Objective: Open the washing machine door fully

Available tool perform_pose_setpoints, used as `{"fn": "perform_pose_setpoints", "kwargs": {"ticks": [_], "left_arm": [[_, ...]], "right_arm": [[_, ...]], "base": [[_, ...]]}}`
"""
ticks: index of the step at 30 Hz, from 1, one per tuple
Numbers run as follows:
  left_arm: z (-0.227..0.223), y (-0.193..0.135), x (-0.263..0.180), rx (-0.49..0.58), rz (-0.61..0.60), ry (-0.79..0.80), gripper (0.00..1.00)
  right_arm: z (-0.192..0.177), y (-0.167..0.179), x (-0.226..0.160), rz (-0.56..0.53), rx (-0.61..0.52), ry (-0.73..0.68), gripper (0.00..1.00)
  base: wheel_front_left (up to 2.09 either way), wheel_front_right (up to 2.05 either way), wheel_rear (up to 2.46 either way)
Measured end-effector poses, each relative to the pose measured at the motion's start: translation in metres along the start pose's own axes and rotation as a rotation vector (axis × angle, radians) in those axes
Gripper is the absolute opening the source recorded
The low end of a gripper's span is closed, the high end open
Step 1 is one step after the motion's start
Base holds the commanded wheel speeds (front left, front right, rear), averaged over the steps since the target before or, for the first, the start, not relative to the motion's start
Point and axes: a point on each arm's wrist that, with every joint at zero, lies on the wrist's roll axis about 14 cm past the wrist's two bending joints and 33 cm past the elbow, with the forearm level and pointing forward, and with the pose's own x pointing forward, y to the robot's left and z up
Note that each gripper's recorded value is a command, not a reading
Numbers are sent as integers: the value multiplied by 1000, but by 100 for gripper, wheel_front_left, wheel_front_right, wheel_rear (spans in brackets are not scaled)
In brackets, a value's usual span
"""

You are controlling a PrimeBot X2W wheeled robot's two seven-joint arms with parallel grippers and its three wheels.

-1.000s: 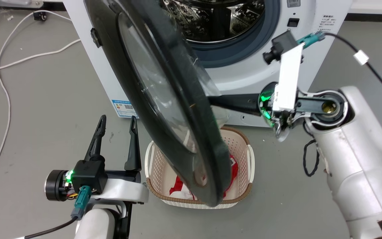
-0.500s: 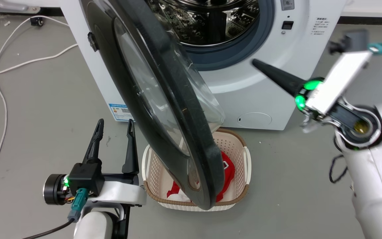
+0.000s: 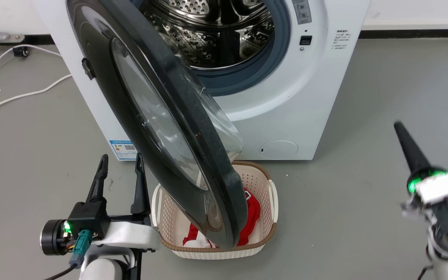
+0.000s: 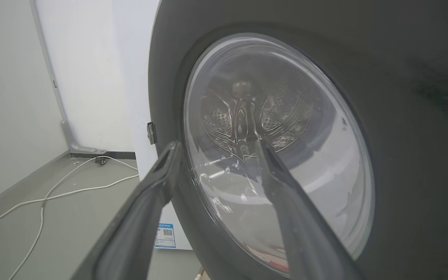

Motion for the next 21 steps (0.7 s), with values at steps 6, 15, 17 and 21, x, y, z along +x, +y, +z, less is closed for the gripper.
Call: {"fn": "perform_pose_setpoints", "kwargs": {"ticks": [6, 15, 17, 21], "left_arm": [[2, -1, -1, -1, -5, -4, 100], [2, 2, -7, 0, -3, 0, 100], [3, 2, -8, 0, -2, 0, 100], [2, 3, -8, 4, -2, 1, 100]], "right_arm": [[-4, -21, -31, -78, -20, -87, 100], [4, -16, -54, -95, -254, -238, 100], [5, -10, -56, -85, -345, -256, 100], [10, 6, -55, -39, -638, -267, 100]], "base": [[0, 0, 0], [0, 0, 0], [0, 0, 0], [0, 0, 0]]}}
